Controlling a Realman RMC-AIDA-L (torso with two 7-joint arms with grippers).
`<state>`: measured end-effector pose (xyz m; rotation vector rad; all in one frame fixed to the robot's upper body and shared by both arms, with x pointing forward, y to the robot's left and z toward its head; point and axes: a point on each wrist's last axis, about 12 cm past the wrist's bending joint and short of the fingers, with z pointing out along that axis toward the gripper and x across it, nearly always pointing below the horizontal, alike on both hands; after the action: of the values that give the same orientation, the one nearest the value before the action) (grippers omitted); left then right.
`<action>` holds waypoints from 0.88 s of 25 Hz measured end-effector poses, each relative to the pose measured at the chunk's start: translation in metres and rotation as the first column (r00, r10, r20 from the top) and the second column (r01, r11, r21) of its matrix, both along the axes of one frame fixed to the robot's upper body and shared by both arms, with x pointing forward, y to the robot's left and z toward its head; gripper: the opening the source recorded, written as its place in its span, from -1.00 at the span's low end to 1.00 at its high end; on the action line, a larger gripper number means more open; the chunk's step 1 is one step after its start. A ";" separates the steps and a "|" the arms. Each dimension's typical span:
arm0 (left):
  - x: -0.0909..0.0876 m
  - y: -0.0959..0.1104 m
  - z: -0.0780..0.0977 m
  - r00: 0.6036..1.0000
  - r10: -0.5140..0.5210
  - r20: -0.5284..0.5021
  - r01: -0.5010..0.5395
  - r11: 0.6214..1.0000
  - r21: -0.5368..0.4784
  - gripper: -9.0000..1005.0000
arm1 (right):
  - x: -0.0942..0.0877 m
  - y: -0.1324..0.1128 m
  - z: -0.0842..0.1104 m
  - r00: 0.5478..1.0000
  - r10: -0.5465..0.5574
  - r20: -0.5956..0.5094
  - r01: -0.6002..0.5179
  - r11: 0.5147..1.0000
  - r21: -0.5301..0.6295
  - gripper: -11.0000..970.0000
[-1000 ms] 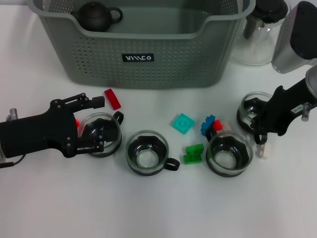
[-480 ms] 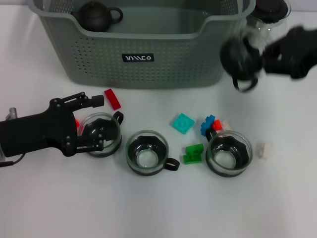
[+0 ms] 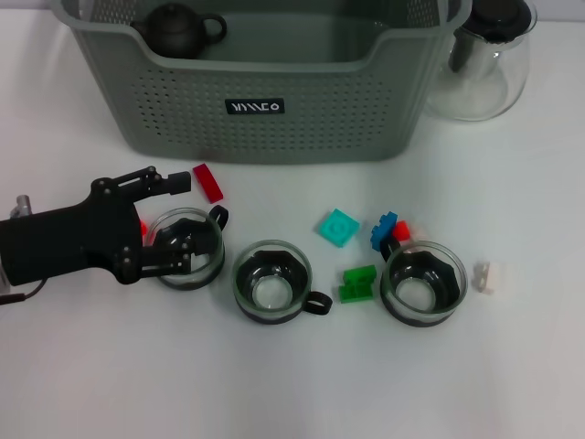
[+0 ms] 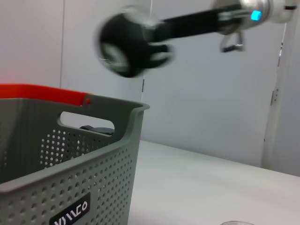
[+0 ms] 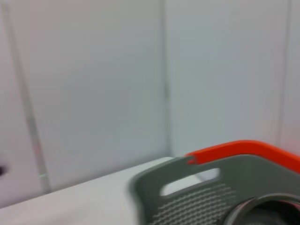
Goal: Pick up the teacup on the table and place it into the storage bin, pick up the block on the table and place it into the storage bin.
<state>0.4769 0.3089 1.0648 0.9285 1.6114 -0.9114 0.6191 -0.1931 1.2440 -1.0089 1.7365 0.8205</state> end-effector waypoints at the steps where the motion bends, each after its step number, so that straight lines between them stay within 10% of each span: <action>1: 0.000 0.000 0.000 1.000 -0.001 0.000 0.001 1.000 0.000 0.68 | 0.011 0.013 0.001 0.999 -0.041 -0.002 0.041 0.999 -0.007 -0.86; 8: 0.002 -0.002 0.000 1.000 0.001 0.000 -0.001 1.000 -0.001 0.68 | 0.075 0.103 0.003 0.955 -0.292 -0.050 0.269 0.926 -0.266 -0.86; 22: 0.001 -0.004 -0.002 1.000 0.012 -0.003 -0.013 1.000 -0.004 0.68 | 0.083 0.119 -0.055 0.924 -0.376 -0.069 0.304 0.832 -0.464 -0.86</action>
<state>0.4780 0.3052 1.0624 0.9138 1.6162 -0.9075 0.7018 -0.0744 1.1892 -0.8948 2.2257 0.2755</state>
